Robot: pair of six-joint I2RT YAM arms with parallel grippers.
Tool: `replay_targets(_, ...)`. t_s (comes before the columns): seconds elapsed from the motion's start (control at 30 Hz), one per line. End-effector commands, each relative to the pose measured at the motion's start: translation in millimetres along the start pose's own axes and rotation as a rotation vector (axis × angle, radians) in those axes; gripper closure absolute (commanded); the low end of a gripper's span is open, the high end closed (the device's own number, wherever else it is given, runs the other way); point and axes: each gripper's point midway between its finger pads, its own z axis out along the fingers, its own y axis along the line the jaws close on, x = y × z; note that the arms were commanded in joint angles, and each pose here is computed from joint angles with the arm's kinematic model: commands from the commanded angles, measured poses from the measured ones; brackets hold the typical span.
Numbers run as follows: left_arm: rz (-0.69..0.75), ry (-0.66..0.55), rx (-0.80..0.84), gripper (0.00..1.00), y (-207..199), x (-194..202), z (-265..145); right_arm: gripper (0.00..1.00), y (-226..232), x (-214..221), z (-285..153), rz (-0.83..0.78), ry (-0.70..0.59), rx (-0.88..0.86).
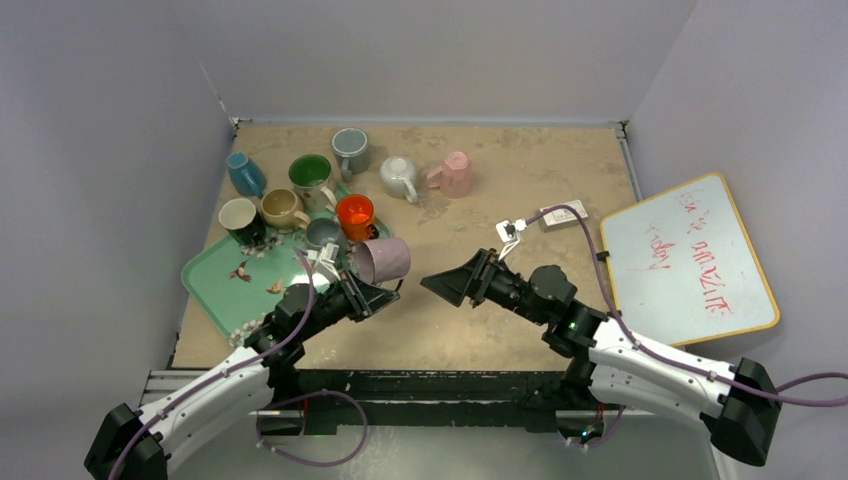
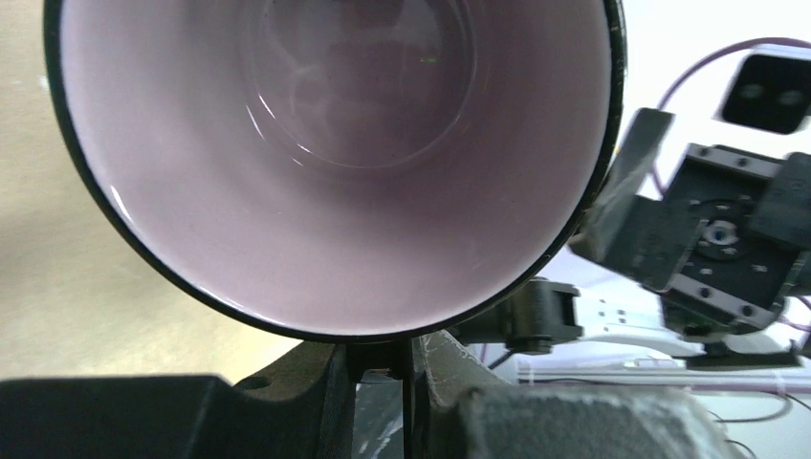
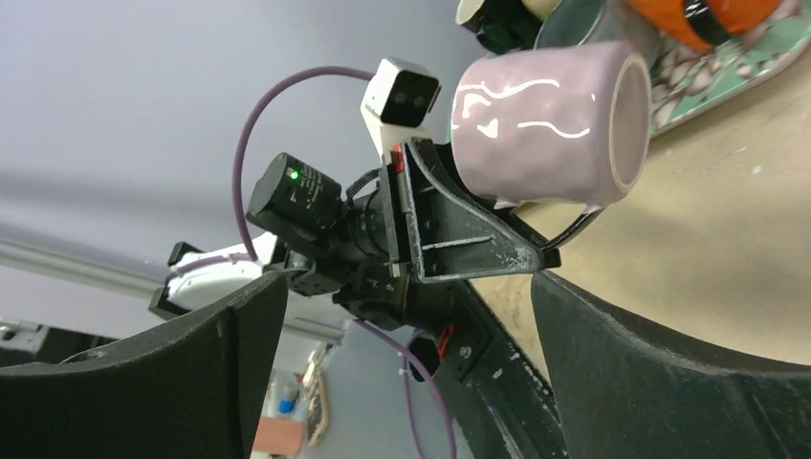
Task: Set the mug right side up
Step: Place the cup on the tray.
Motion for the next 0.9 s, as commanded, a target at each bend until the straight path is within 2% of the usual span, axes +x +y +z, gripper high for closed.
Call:
replay_targets(0.0, 0.116, -0.093, 0.062, 1.00, -36.7, -30.9, 0.4, 0.01, -0.1, -15.2, -7.2, -0.063, -0.047, 0.064)
replay_targets(0.4, 0.180, -0.131, -0.096, 1.00, -33.3, -47.8, -21.8, 0.01, -13.7, -8.2, -9.2, -0.045, -0.032, 0.107)
replay_targets(0.7, 0.296, -0.315, -0.229, 1.00, -59.3, -98.8, -69.9, 0.01, -14.6, -11.1, -15.4, -0.049, -0.041, 0.129)
replay_targets(0.87, 0.307, -0.371, -0.421, 1.00, -42.2, -116.5, -93.7, 0.01, -17.5, -9.6, -18.0, -0.047, -0.041, 0.136)
